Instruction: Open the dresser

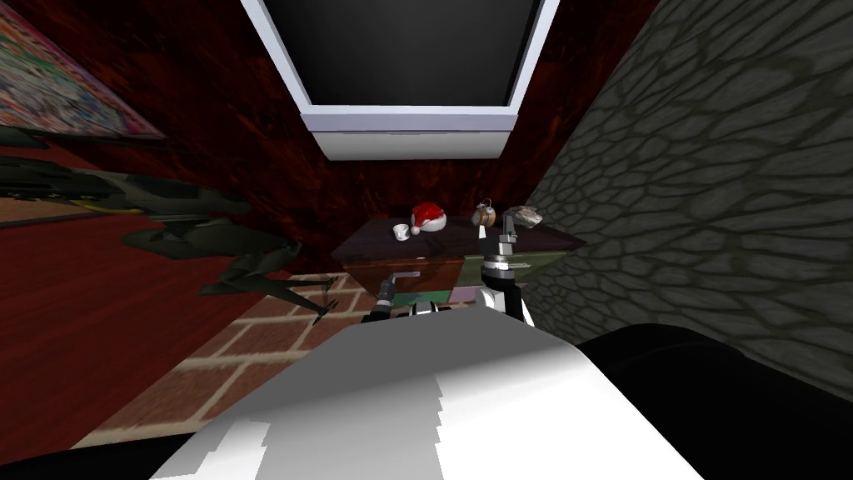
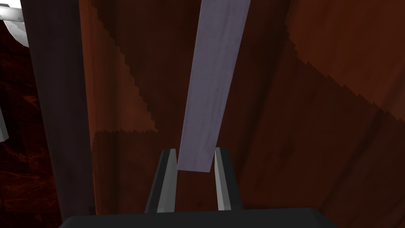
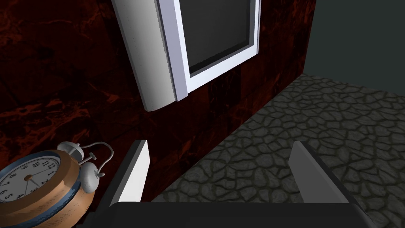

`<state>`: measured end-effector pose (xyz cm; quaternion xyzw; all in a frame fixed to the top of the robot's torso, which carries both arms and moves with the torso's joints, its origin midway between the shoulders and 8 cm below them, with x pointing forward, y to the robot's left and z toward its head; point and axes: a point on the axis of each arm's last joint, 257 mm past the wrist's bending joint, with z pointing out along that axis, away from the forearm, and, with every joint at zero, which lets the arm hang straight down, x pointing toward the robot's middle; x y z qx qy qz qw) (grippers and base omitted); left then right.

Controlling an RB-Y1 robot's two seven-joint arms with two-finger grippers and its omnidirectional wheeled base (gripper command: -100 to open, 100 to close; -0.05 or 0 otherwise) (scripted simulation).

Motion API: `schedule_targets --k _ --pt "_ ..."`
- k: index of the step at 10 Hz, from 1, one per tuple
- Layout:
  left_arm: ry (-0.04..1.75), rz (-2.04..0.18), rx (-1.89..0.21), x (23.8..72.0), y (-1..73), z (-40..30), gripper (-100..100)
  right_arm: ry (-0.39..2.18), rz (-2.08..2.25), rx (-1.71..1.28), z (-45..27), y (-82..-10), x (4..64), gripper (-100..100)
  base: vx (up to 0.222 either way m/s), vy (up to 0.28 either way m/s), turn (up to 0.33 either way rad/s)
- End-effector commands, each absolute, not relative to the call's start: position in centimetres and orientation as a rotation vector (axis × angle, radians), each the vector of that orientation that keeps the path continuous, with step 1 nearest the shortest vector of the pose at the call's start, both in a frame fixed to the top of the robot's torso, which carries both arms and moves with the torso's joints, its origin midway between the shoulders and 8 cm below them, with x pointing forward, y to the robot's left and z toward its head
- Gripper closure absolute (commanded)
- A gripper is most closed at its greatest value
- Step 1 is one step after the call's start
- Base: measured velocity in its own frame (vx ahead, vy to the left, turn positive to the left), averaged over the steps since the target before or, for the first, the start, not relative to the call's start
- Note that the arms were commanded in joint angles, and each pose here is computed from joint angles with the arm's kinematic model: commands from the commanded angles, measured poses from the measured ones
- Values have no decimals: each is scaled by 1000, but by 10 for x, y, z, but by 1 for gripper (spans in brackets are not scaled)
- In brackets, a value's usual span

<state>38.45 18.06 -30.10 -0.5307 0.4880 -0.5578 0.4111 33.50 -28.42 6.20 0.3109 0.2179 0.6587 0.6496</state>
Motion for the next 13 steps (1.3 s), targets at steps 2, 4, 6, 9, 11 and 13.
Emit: schedule_targets --k 2,4,6,9,11,13 --pt "1230 -1411 -1295 416 179 -298 100 495 1497 706 62 -284 335 0 -128 -1 32" --pt "1226 -1400 -1310 431 182 -303 100 495 1497 706 62 -284 335 0 -90 16 9" --pt "1239 -1421 -1273 440 174 -296 100 495 1497 706 62 -284 335 0 -102 3 17" --pt "1242 -1425 -1271 464 171 -296 100 495 1497 706 62 -284 335 0 -105 9 23" --pt "1238 -1412 -1306 479 172 -303 100 495 1496 706 62 -284 335 0 -58 19 23" --pt "1254 -1422 -1265 487 165 -295 100 495 1497 706 62 -284 335 0 -99 9 9"
